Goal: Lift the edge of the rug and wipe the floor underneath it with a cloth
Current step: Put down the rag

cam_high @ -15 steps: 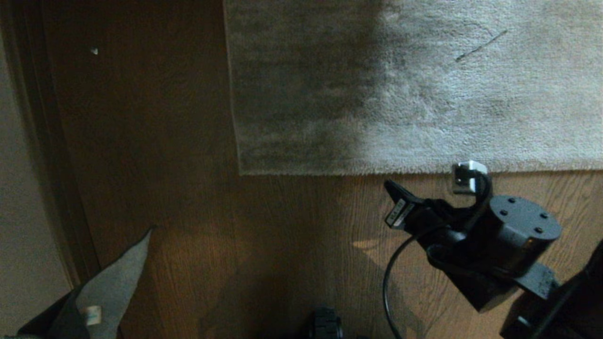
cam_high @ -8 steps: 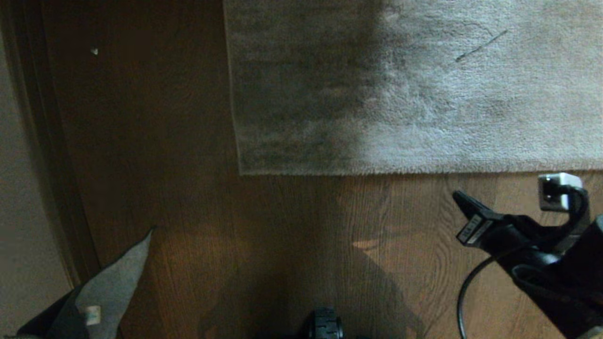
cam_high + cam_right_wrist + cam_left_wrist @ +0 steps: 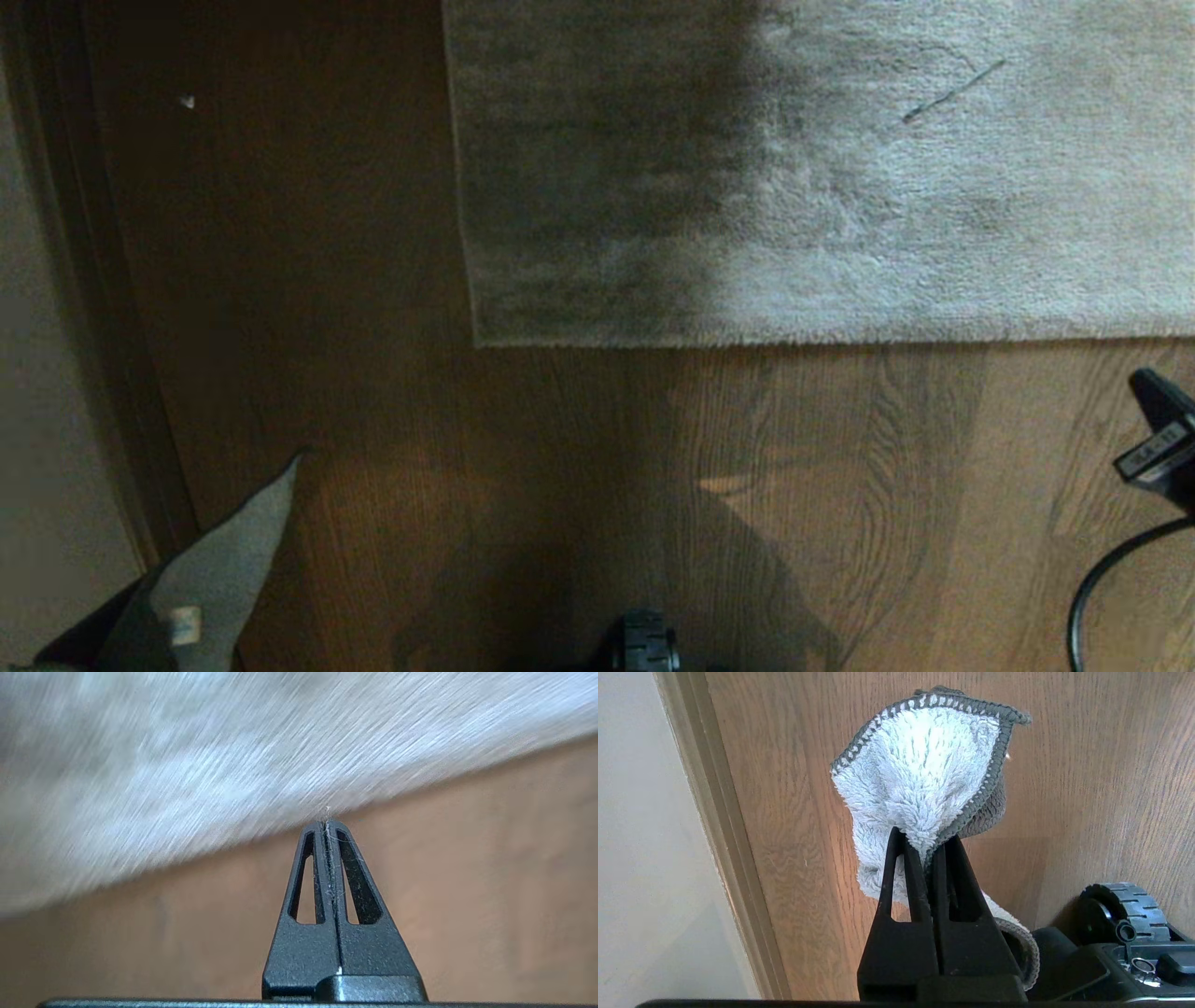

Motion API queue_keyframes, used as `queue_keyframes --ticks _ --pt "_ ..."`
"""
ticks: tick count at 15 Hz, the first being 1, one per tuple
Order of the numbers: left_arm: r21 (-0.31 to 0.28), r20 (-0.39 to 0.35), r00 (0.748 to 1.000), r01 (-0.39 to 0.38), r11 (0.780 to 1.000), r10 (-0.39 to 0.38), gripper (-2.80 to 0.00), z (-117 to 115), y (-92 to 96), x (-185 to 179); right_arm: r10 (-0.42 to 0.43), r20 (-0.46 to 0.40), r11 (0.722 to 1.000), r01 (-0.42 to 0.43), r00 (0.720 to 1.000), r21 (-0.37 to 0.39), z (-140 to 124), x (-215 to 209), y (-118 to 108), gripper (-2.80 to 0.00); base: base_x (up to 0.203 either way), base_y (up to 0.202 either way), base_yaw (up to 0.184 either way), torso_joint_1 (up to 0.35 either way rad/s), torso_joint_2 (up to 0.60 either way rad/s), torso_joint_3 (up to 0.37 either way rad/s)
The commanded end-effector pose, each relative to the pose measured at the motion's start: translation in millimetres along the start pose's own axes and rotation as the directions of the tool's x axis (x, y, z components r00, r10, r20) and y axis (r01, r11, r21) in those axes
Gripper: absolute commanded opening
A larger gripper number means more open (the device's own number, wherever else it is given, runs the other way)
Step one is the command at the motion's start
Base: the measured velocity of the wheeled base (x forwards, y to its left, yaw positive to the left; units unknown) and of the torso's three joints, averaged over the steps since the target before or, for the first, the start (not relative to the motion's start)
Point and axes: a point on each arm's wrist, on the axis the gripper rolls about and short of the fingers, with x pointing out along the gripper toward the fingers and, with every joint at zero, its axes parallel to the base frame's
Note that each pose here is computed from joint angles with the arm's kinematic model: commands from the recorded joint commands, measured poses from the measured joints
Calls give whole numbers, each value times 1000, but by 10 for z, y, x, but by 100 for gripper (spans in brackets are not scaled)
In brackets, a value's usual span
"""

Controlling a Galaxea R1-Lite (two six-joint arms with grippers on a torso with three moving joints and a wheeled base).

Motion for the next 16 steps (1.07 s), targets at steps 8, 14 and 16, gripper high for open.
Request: queue_keyframes --ticks 8,14,16 --pt "0 0 1000 -1 1000 1 -280 0 0 0 -60 214 998 55 975 30 389 -356 -194 -280 0 0 0 0 0 0" --pt "0 0 1000 0 1000 0 -280 0 0 0 20 181 1000 -22 983 11 412 -772 -267 -280 0 0 0 0 0 0" --pt "0 0 1000 0 1000 0 -280 0 0 0 91 168 996 -92 982 -1 379 -1016 -317 -280 0 0 0 0 0 0"
